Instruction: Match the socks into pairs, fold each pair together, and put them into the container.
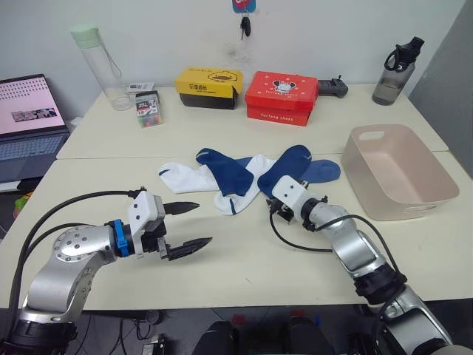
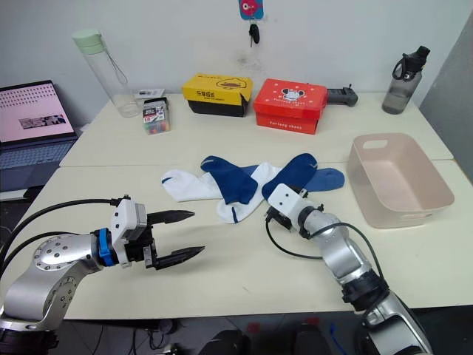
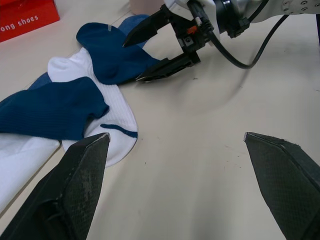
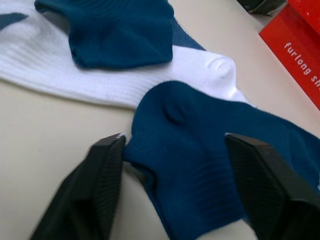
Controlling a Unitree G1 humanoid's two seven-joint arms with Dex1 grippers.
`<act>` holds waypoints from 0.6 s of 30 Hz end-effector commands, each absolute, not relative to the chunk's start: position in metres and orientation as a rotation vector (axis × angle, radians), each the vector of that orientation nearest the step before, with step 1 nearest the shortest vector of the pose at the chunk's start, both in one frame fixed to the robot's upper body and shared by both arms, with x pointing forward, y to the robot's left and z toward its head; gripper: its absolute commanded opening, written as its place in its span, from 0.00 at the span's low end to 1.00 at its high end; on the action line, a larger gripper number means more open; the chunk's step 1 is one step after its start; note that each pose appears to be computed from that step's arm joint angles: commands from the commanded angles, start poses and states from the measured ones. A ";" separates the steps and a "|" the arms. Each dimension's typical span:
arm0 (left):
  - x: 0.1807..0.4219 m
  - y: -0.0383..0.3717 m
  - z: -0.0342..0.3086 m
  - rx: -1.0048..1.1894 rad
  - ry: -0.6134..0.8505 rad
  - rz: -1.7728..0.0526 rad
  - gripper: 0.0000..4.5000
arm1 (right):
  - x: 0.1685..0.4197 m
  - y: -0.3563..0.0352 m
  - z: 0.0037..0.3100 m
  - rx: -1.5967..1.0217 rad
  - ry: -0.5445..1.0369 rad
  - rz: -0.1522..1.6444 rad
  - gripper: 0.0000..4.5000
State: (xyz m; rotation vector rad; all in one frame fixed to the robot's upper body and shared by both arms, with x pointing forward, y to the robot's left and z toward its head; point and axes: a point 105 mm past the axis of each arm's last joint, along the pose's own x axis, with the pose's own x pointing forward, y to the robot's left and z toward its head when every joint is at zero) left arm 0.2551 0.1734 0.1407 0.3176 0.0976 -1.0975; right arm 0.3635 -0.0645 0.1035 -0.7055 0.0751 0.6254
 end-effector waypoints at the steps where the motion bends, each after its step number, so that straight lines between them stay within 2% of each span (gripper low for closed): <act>1: 0.253 0.173 0.150 0.342 0.060 -1.095 1.00 | 0.363 -0.064 0.120 -0.699 0.006 0.615 0.49; 7: 0.254 0.173 0.150 0.345 0.056 -1.091 1.00 | 0.359 -0.063 0.118 -0.684 0.014 0.640 0.02; 18: 0.257 0.174 0.151 0.350 0.057 -1.085 1.00 | 0.349 -0.061 0.130 -0.611 0.012 0.694 0.01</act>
